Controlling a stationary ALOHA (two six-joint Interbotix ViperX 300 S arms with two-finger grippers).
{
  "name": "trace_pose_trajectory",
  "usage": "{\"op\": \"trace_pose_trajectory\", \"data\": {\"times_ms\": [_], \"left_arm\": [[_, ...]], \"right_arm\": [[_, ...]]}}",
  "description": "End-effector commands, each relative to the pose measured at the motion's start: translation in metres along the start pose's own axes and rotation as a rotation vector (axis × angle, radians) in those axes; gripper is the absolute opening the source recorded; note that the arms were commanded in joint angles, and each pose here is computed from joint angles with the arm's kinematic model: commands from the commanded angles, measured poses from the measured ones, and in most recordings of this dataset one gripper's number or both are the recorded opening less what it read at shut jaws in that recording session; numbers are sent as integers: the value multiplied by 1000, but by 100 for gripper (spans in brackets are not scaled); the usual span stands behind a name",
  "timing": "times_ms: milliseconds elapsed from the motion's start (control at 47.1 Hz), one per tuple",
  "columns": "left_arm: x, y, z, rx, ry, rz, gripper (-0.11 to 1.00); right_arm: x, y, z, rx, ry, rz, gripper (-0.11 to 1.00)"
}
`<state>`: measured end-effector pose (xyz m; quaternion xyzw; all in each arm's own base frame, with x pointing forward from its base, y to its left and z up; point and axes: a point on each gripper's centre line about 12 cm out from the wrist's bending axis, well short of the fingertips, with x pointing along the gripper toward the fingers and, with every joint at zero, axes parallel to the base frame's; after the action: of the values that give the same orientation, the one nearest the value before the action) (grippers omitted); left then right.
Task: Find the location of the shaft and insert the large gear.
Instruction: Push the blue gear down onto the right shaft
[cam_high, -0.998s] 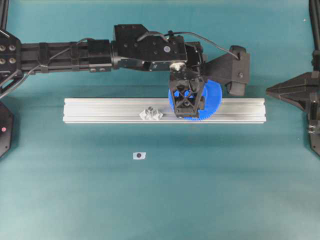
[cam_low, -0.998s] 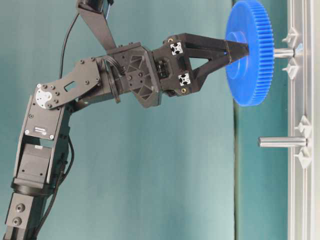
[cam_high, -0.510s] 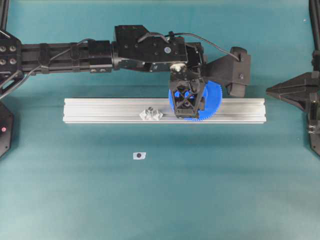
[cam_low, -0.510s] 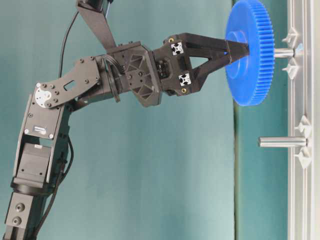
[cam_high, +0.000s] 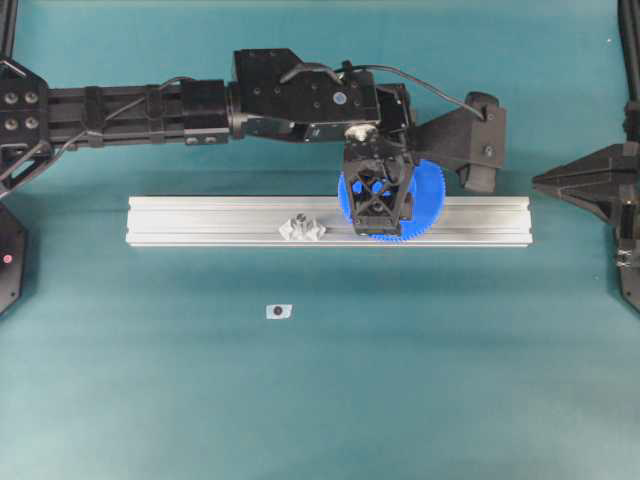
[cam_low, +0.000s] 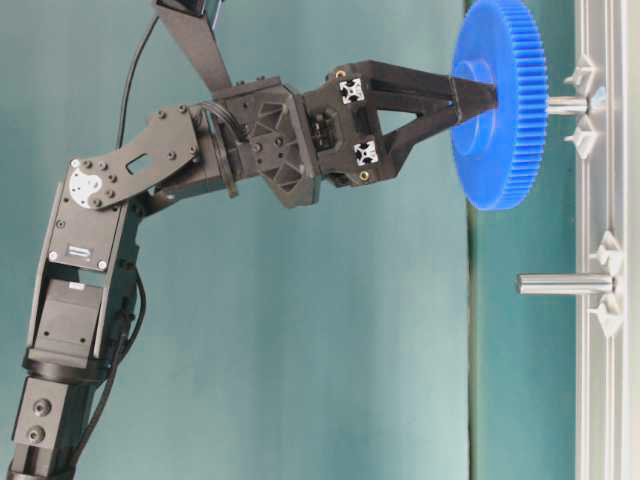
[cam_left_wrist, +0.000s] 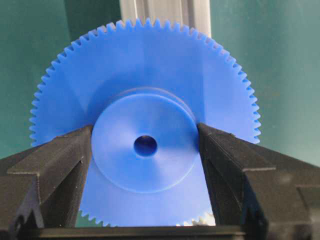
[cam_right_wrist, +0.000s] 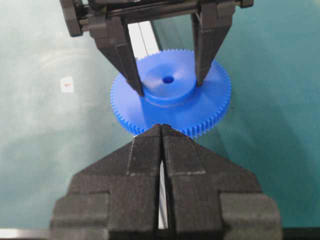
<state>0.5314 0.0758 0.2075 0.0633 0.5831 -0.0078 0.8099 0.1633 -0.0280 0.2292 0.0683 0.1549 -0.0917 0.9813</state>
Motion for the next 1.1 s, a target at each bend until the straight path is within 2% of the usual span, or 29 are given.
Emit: {"op": "trace_pose_trajectory", "data": {"times_ms": [0, 127, 234, 382, 786, 1083], "left_arm": [[-15, 4, 5, -2, -33, 14, 70], [-15, 1, 6, -2, -29, 11, 72], [-15, -2, 6, 4, -28, 9, 86], [-16, -4, 7, 7, -32, 8, 83], [-27, -2, 17, 9, -72, 18, 83], [-27, -2, 17, 7, -63, 15, 83]], "right_arm": [[0, 0, 4, 9, -10, -4, -1], [0, 0, 4, 9, -8, -4, -1], [1, 0, 3, 11, -7, -4, -1], [1, 0, 3, 12, -7, -4, -1], [0, 0, 4, 12, -8, -4, -1], [0, 0, 4, 11, -8, -4, -1]]}}
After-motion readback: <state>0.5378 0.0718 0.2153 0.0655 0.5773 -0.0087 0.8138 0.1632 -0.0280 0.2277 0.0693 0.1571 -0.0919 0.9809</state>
